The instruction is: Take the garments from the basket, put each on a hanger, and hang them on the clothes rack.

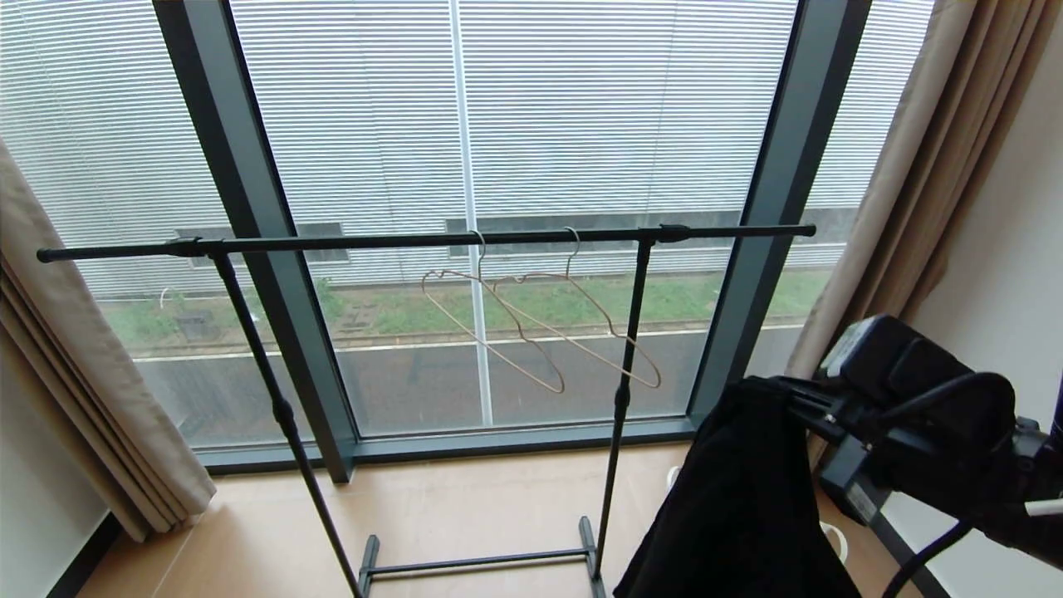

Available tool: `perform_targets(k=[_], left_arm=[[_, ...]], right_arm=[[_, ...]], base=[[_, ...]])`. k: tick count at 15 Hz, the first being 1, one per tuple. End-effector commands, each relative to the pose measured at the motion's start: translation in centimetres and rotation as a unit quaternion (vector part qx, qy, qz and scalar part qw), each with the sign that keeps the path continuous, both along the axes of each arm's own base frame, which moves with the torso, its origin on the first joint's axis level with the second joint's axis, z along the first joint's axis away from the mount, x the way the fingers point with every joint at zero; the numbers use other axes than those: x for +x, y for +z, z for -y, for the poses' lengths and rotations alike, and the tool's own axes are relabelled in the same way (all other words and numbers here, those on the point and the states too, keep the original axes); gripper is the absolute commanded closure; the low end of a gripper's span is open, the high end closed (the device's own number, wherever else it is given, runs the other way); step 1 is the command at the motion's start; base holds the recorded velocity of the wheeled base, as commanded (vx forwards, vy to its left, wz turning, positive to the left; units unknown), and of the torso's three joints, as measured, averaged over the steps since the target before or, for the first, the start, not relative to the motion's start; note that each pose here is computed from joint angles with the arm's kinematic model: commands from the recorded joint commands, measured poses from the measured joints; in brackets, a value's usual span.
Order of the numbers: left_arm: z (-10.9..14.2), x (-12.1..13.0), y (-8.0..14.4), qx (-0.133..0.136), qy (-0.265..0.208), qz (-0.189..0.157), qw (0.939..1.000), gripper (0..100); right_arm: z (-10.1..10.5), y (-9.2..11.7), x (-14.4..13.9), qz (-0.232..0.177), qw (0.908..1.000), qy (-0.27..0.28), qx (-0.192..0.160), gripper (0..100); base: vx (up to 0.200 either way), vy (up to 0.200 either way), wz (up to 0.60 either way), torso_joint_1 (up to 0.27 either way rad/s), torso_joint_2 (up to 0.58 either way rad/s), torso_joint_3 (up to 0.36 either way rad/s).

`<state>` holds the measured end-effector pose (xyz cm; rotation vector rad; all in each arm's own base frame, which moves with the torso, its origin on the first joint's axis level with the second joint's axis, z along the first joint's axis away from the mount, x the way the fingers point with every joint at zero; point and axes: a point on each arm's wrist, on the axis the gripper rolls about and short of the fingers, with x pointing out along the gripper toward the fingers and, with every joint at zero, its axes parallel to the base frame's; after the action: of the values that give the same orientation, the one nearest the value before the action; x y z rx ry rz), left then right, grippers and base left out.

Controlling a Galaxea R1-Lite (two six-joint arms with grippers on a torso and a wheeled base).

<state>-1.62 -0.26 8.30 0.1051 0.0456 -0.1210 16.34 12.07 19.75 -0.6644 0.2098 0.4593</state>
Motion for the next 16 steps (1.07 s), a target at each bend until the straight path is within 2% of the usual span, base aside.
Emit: perform_targets(k=[1, 2, 3, 5, 6, 7, 8, 9, 10, 12, 14, 16], left_arm=[[0.1, 5.6, 5.3, -0.034, -0.004, -0.152, 0.9878, 0], [0.1, 6.9, 6.4, -0.048, -0.004, -0.159, 0.9861, 0], [0.7, 10.2, 8.3, -0.052, -0.033, -0.183, 0.9811, 0], [2.7, 13.1, 9.5, -0.077, -0.090, -0.221, 0.9680, 0], [4.3, 14.9, 10.0, -0.108, -0.102, -0.245, 0.9580, 0], [5.0, 15.7, 10.0, -0.115, -0.105, -0.254, 0.9546, 0], [6.6, 17.8, 9.6, -0.109, -0.103, -0.268, 0.9516, 0], [8.0, 19.2, 9.1, -0.101, -0.109, -0.266, 0.9525, 0], [9.3, 19.9, 9.1, -0.101, -0.130, -0.258, 0.9521, 0], [11.6, 20.4, 9.0, -0.096, -0.173, -0.252, 0.9474, 0], [13.6, 20.4, 8.4, -0.091, -0.205, -0.255, 0.9406, 0], [14.3, 20.4, 8.2, -0.089, -0.215, -0.255, 0.9387, 0]], right_arm=[[-4.2, 2.3, 3.3, -0.031, 0.9990, 0.007, 0.030, 100], [-4.8, 2.7, 3.9, -0.051, 0.9981, 0.000, 0.036, 100], [-6.9, 4.3, 4.8, -0.105, 0.9925, -0.011, 0.060, 100], [-9.6, 5.6, 5.8, -0.149, 0.9837, -0.028, 0.096, 100], [-11.3, 5.7, 6.7, -0.153, 0.9816, -0.049, 0.104, 100], [-12.1, 5.7, 7.1, -0.148, 0.9810, -0.060, 0.110, 100], [-13.8, 5.3, 8.1, -0.142, 0.9791, -0.083, 0.119, 100], [-15.1, 4.9, 8.6, -0.144, 0.9777, -0.093, 0.121, 100], [-16.0, 4.9, 8.8, -0.152, 0.9750, -0.098, 0.129, 100], [-17.2, 5.0, 9.5, -0.160, 0.9681, -0.117, 0.153, 100], [-17.8, 4.9, 10.0, -0.157, 0.9664, -0.129, 0.157, 100], [-18.1, 4.9, 10.1, -0.156, 0.9665, -0.127, 0.159, 100]], base=[[0.000, 0.000, 0.00, 0.000, 0.00, 0.000], [0.000, 0.000, 0.00, 0.000, 0.00, 0.000], [0.000, 0.000, 0.00, 0.000, 0.00, 0.000], [0.000, 0.000, 0.00, 0.000, 0.00, 0.000], [0.000, 0.000, 0.00, 0.000, 0.00, 0.000], [0.000, 0.000, 0.00, 0.000, 0.00, 0.000], [0.000, 0.000, 0.00, 0.000, 0.00, 0.000], [0.000, 0.000, 0.00, 0.000, 0.00, 0.000], [0.000, 0.000, 0.00, 0.000, 0.00, 0.000], [0.000, 0.000, 0.00, 0.000, 0.00, 0.000], [0.000, 0.000, 0.00, 0.000, 0.00, 0.000], [0.000, 0.000, 0.00, 0.000, 0.00, 0.000]])
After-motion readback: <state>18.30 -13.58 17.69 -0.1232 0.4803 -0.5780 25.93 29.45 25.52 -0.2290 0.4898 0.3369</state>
